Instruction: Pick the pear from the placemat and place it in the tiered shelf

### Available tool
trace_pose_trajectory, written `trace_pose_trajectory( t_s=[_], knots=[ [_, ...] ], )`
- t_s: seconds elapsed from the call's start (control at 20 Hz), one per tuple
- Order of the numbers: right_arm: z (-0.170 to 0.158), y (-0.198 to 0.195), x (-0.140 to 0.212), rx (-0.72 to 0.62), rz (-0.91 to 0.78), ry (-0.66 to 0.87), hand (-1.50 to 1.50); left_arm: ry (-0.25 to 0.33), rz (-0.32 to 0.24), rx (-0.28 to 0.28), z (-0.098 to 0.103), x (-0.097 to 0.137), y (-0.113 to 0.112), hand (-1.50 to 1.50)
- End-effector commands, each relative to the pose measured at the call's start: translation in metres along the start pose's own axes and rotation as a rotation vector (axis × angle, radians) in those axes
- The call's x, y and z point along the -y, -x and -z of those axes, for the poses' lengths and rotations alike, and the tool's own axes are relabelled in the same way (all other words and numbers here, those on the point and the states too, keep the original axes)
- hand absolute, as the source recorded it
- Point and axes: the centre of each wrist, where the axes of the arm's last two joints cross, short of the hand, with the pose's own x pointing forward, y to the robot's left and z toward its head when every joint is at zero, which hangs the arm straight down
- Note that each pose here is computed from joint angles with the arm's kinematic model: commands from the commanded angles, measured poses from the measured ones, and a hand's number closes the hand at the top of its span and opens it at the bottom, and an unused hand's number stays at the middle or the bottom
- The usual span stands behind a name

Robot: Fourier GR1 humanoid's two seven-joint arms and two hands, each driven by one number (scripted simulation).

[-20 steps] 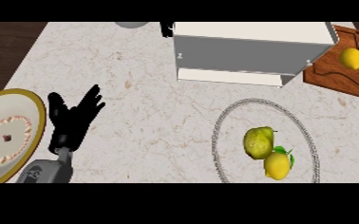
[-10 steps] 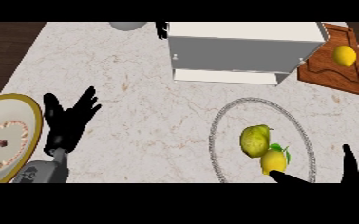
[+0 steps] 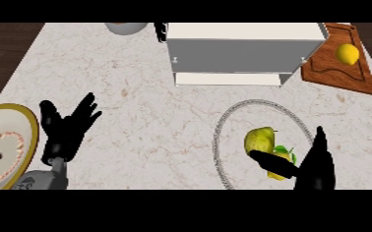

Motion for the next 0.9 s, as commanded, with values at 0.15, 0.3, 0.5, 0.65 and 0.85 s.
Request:
trace_pose_trajectory(
  t_s=[0.15, 0.3, 0.5, 0.65, 0.85],
  knots=[
    [0.006, -0.015, -0.026, -0.212, -0.110, 0.031, -1.50, -0.014, -0.013, -0.023, -0.002, 0.008, 0.003, 0.00],
    [0.010, -0.017, -0.025, -0.224, -0.130, 0.031, -1.50, -0.024, -0.022, -0.039, -0.004, -0.001, 0.014, 0.00],
    [0.024, -0.025, -0.039, -0.217, -0.158, 0.071, -1.50, -0.012, -0.019, -0.029, 0.005, -0.015, 0.023, 0.00],
    [0.028, -0.026, -0.042, -0.205, -0.138, 0.079, -1.50, -0.027, -0.012, -0.030, -0.010, 0.007, 0.024, 0.00],
    [0.026, -0.015, -0.056, -0.171, -0.116, 0.076, -1.50, -0.019, -0.020, -0.032, 0.004, -0.002, 0.004, 0.00]
  ],
)
